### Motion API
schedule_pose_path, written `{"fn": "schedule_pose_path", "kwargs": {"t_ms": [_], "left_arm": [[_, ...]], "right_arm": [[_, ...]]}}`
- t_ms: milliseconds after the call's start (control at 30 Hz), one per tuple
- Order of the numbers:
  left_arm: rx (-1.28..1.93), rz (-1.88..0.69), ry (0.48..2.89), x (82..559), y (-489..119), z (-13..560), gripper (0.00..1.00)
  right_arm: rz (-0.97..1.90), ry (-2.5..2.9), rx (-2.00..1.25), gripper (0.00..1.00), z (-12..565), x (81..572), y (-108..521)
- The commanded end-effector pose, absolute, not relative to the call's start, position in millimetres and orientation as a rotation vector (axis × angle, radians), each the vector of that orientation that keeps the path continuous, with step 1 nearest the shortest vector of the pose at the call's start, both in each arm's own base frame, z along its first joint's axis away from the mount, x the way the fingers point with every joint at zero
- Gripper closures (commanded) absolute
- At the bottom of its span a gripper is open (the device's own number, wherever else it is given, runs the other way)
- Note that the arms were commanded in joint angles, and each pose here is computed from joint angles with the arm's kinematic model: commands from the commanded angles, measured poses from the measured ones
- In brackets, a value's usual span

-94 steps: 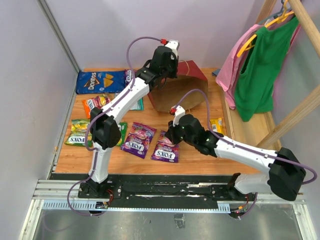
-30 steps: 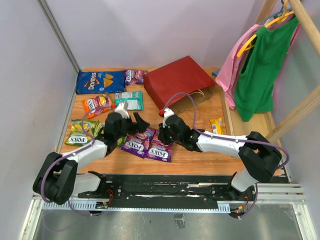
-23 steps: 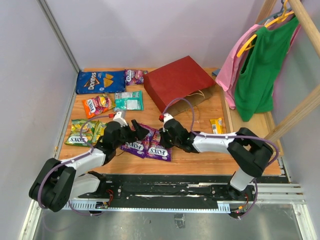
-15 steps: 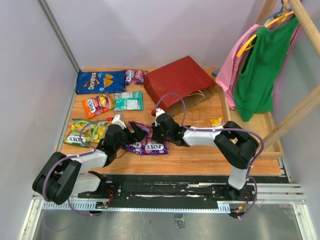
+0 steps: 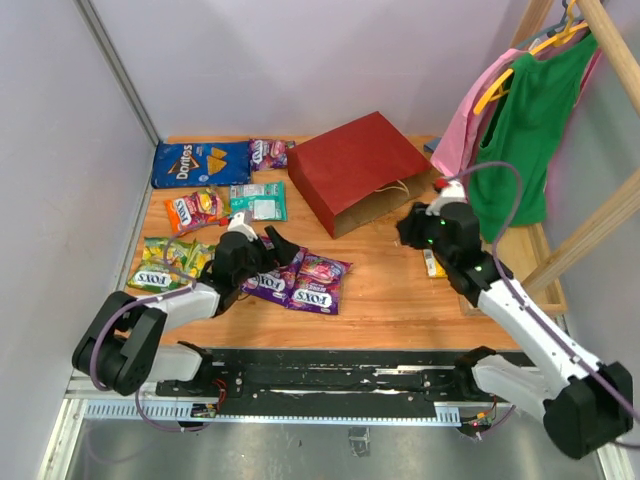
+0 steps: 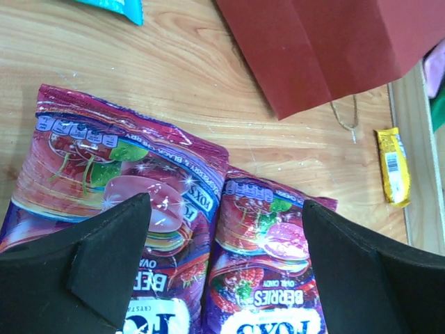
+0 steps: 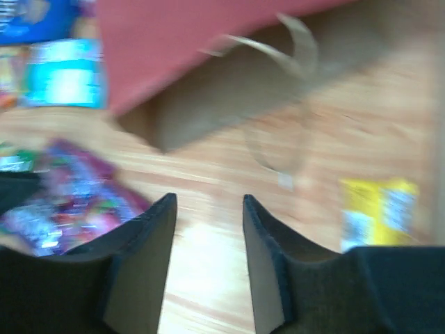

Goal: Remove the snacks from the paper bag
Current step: Adjust the snack at the center of the board, then move the snack to the center of the board.

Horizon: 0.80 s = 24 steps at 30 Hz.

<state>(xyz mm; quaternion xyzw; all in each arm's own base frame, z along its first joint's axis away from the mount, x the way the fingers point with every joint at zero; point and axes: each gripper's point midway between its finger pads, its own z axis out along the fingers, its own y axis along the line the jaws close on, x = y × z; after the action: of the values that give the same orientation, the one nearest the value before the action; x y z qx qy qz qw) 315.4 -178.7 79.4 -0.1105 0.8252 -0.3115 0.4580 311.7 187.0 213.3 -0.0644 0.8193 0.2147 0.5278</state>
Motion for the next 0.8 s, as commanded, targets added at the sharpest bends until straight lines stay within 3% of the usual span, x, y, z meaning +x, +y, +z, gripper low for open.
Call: {"fn": "schedule_pose_path", "kwargs": {"t_ms": [0,67,367,467,567,767], "left_arm": [[-0.244,-0.831,1.953,320,-185,119,0.06],[-0.216,-0.857,1.941,316,-188,133,0.05],[-0.185,-0.801,1.902,302,-173,182,0.03],[-0.192,-0.763,1.884,295,-163,192,0.01],[-0.188,-0.727,1.889,291,-156,196,0.00],[-0.170,-0.751,1.892,288,-159,200,0.00]], "right_arm": [[0.299,2.241,0.080,0.52,123,287,95],[0.255,2.286,0.170,0.52,111,289,72],[0.134,2.554,0.311,0.75,47,314,46],[0.068,2.587,0.336,0.78,35,316,42],[-0.012,2.586,0.328,0.76,32,316,37],[-0.201,2.526,0.236,0.57,53,313,35]]}}
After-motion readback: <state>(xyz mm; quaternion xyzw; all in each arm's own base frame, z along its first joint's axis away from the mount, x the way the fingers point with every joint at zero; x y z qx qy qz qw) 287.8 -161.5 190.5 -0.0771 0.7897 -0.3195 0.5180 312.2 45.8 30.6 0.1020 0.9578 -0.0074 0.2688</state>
